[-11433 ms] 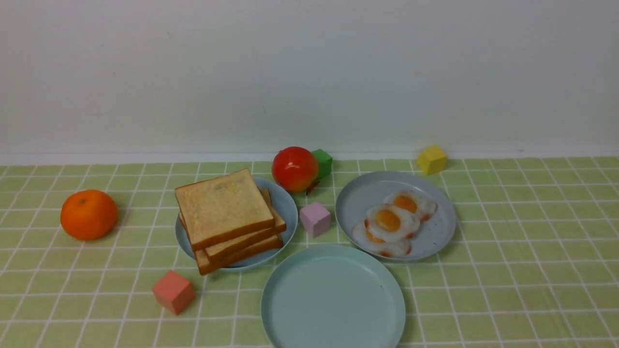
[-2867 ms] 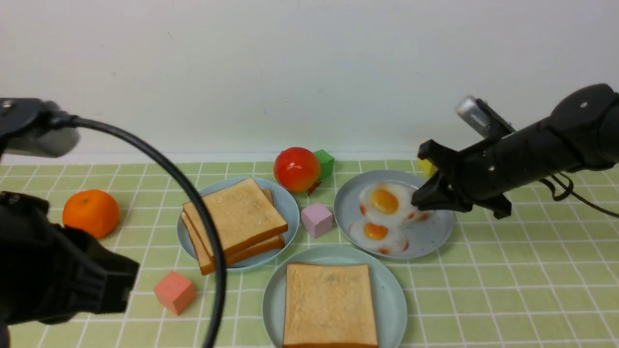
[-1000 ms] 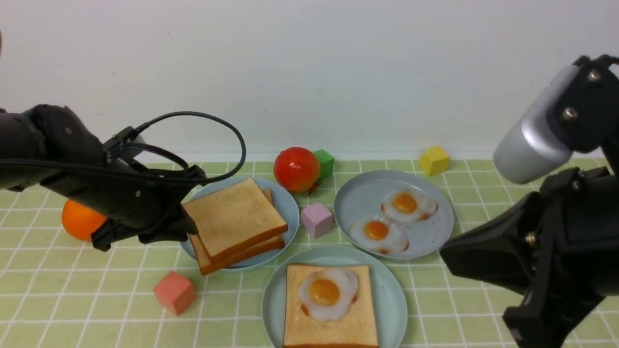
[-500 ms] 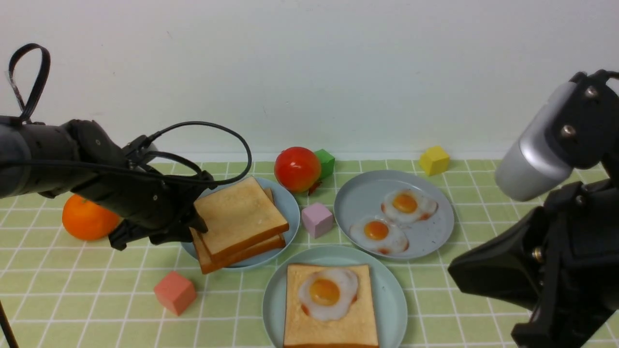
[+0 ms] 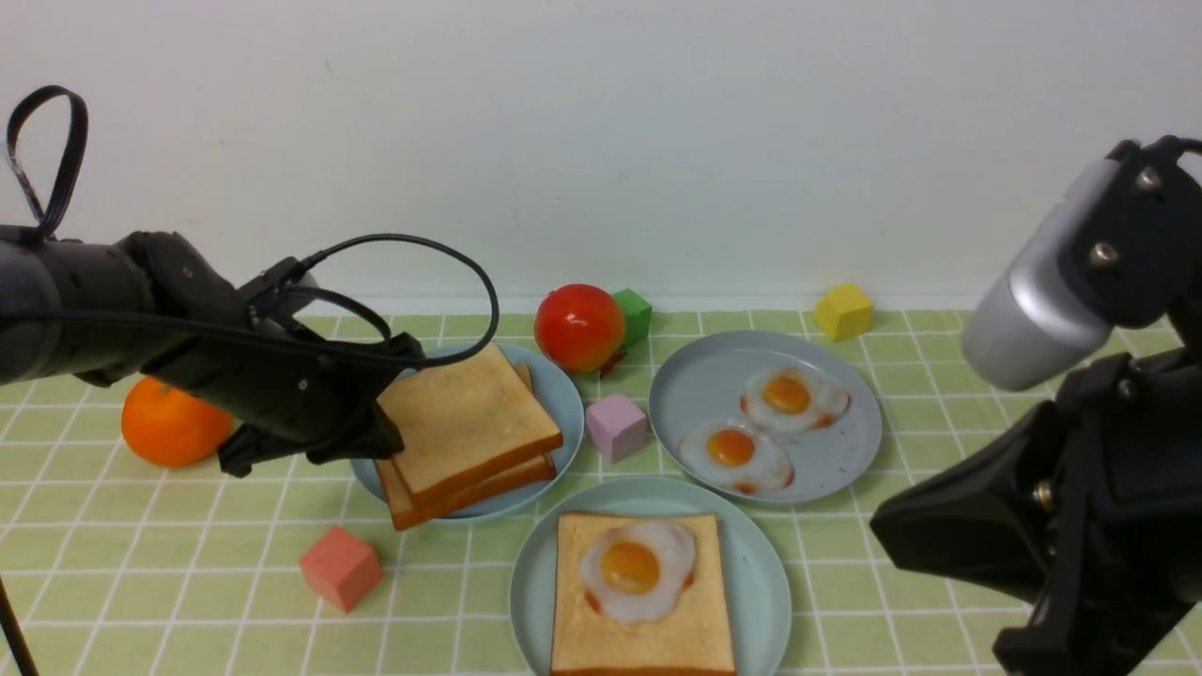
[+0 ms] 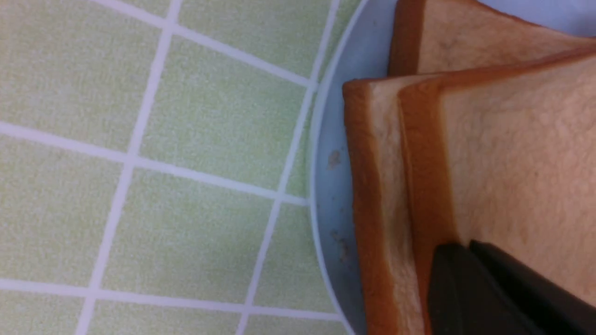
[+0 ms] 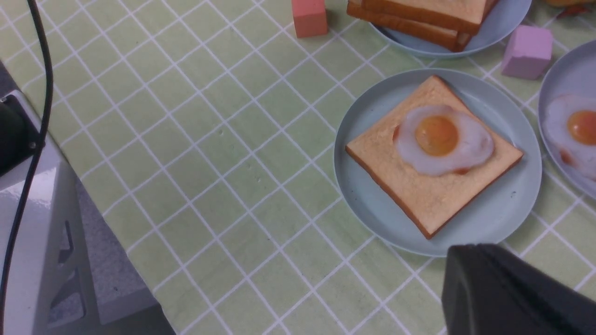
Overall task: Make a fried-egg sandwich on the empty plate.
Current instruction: Use the left arm to grab a slice of bread, then use the left arm to place a slice of bread on the fried egg in the middle
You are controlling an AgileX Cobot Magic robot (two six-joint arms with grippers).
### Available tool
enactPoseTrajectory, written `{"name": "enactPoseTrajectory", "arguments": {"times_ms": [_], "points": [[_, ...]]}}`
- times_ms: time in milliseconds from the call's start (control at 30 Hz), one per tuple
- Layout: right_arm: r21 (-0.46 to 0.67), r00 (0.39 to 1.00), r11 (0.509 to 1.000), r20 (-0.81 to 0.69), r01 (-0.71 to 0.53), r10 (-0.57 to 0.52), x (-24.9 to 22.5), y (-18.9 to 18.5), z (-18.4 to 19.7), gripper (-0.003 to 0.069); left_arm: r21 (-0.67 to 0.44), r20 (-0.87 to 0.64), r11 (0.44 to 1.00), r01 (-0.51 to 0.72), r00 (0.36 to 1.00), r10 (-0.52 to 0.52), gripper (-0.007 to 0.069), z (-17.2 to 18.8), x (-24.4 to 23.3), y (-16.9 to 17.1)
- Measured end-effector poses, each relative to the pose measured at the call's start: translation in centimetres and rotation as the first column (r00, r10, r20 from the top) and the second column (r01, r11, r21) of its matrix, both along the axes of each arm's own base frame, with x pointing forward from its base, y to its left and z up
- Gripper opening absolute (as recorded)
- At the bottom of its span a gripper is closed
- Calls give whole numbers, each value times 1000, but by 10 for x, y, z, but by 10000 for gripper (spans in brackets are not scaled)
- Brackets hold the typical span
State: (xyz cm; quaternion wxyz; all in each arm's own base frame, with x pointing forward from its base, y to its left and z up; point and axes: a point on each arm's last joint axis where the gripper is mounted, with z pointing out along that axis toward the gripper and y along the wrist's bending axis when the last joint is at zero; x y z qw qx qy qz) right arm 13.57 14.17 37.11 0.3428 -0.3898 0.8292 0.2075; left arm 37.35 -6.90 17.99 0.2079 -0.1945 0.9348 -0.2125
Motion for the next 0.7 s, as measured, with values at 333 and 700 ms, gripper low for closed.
{"name": "enactPoseTrajectory", "arguments": {"times_ms": [333,700], "points": [[2,1000,1000,-6,-2,2,-1,0,0,3,-7,69,999,39,997,-39,-13,29,-7,-1],[20,1000,1000,-8,-1,1,-1,1,1,6,-142,148,968,207,971,-186,-13,56,-50,-23]]}}
